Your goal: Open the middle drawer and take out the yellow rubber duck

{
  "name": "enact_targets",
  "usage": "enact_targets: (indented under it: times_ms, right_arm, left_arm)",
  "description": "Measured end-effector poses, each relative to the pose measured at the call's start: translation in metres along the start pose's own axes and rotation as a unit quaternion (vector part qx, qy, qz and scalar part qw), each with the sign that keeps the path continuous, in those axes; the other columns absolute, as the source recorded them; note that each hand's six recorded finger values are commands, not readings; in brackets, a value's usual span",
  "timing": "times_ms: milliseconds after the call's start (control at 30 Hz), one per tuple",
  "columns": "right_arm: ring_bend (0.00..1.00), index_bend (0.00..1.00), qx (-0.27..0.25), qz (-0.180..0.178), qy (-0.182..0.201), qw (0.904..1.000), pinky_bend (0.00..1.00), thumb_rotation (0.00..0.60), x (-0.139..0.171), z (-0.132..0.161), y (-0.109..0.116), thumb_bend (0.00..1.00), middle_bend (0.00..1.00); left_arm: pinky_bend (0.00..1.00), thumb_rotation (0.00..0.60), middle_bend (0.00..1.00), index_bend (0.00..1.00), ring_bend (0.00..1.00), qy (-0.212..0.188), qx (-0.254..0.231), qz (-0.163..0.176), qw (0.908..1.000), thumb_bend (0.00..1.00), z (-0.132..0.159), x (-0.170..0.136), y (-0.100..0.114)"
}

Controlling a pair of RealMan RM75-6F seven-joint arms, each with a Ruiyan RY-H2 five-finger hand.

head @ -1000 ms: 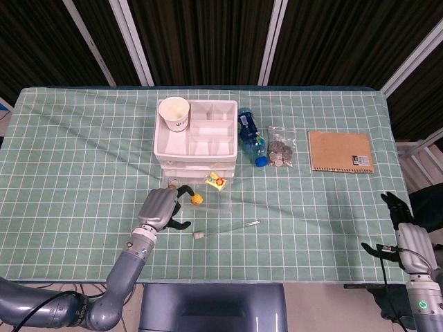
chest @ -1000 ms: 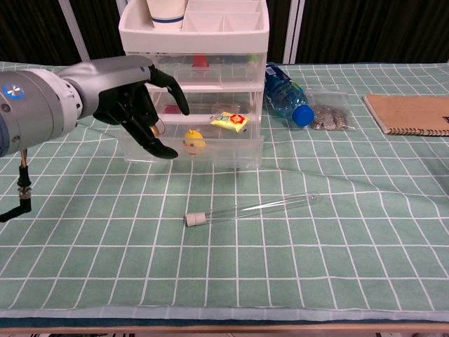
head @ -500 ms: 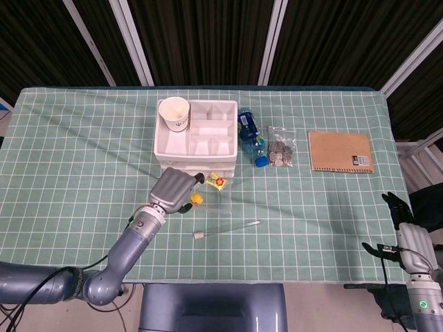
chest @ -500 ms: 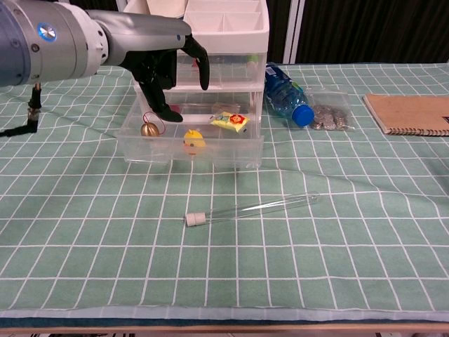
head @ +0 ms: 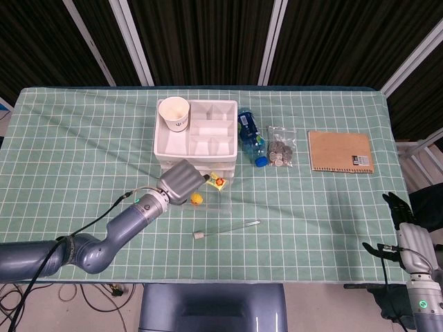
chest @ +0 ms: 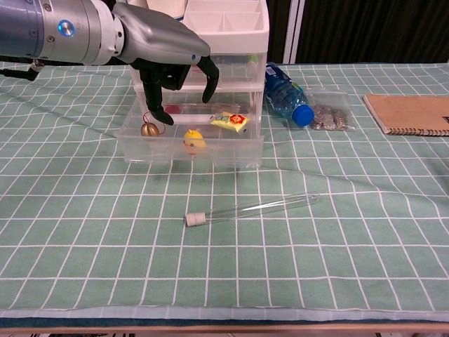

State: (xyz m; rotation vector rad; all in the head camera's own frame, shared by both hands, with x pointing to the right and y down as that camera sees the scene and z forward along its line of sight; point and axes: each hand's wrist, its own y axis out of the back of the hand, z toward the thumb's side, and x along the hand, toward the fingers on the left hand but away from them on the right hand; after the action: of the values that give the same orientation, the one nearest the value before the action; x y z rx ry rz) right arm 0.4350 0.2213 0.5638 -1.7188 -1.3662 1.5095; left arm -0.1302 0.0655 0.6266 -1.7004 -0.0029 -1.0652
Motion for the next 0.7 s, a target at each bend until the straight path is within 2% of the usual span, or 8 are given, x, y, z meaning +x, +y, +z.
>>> enact_targets:
  times_ms: [167, 700]
  right_arm:
    - [0.0, 0.0, -0.001, -0.001, -0.002, 1.0, 0.22, 0.6, 0.0, 0.0, 0.0, 0.03, 0.0]
    - [0.0, 0.0, -0.003, 0.0, -0.006, 1.0, 0.22, 0.6, 0.0, -0.001, 0.001, 0.03, 0.0]
  left_arm:
    - [1.0, 0.6, 1.0, 0.36, 1.0, -0.019, 0.02, -0.015, 0.9995, 0.17, 0.001, 0.006, -0.007]
    - [1.0, 0.6, 1.0, 0.36, 1.0, -0.025, 0.012, -0.018, 0.9994, 0.17, 0.007, 0.02, -0.02]
